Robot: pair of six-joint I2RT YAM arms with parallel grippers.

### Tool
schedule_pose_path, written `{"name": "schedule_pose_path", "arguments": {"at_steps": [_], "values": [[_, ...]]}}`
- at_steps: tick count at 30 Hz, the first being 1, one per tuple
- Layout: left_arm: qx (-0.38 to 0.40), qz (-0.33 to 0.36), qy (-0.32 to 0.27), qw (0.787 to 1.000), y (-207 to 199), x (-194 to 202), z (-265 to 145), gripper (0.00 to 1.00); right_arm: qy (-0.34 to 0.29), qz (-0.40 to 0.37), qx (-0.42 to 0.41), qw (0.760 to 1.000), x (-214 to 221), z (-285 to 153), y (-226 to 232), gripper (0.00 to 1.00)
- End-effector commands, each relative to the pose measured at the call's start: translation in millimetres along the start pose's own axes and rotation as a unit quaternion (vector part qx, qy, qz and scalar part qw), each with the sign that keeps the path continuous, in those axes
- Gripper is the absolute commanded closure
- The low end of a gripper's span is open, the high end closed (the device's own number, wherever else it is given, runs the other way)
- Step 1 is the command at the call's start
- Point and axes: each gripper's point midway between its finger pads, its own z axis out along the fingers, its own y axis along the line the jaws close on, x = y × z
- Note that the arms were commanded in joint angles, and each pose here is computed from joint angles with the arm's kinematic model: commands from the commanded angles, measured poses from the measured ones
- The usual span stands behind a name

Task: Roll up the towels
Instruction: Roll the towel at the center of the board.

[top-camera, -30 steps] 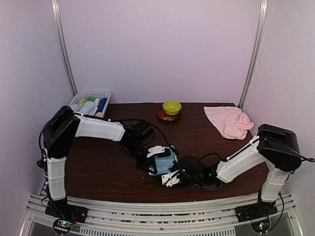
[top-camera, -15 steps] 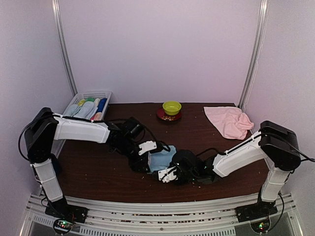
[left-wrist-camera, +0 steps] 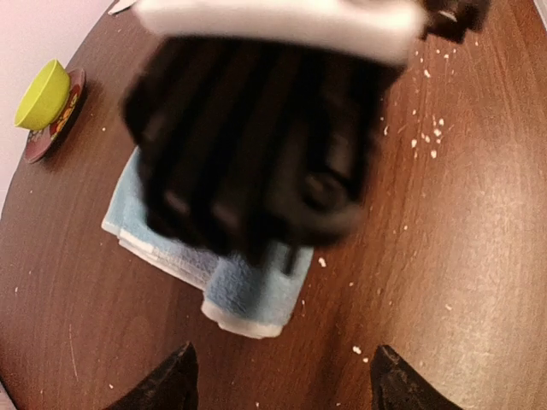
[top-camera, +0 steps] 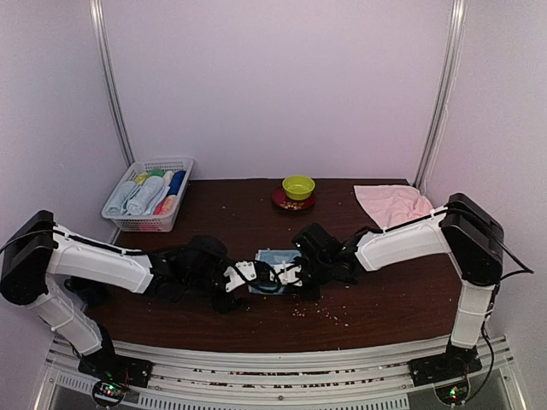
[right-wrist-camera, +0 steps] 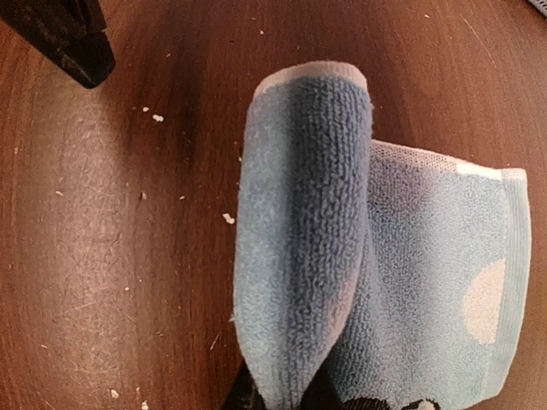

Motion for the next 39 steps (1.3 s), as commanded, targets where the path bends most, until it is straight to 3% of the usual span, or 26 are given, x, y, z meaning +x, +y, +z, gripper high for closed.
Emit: {"name": "schedule_pose_path", "arguments": {"at_steps": [1, 6, 14, 29, 39], "values": [[-0.103, 0.021, -0.086, 0.991, 30, -26, -19, 0.31, 0.042, 0.066, -0.113, 0.991, 25, 9, 30, 1.0], [-0.129, 0.053, -0.125, 0.982, 24, -25, -32, 0.32, 0.064, 0.1, -0.157, 0.98, 28, 13, 28, 1.0], [-0.141, 0.115, -0.12, 0.976, 16, -29, -26, 0.33, 0.117, 0.147, -0.212, 0.959, 40, 14, 26, 1.0], [-0.117, 0.195, -0.093, 0.969, -1, -30, 11, 0.38, 0.116, 0.19, -0.28, 0.934, 44, 8, 30, 1.0], [-0.103, 0.206, -0.066, 0.971, -7, -19, 35, 0.43, 0.113, 0.199, -0.295, 0.928, 46, 6, 30, 1.0]]}}
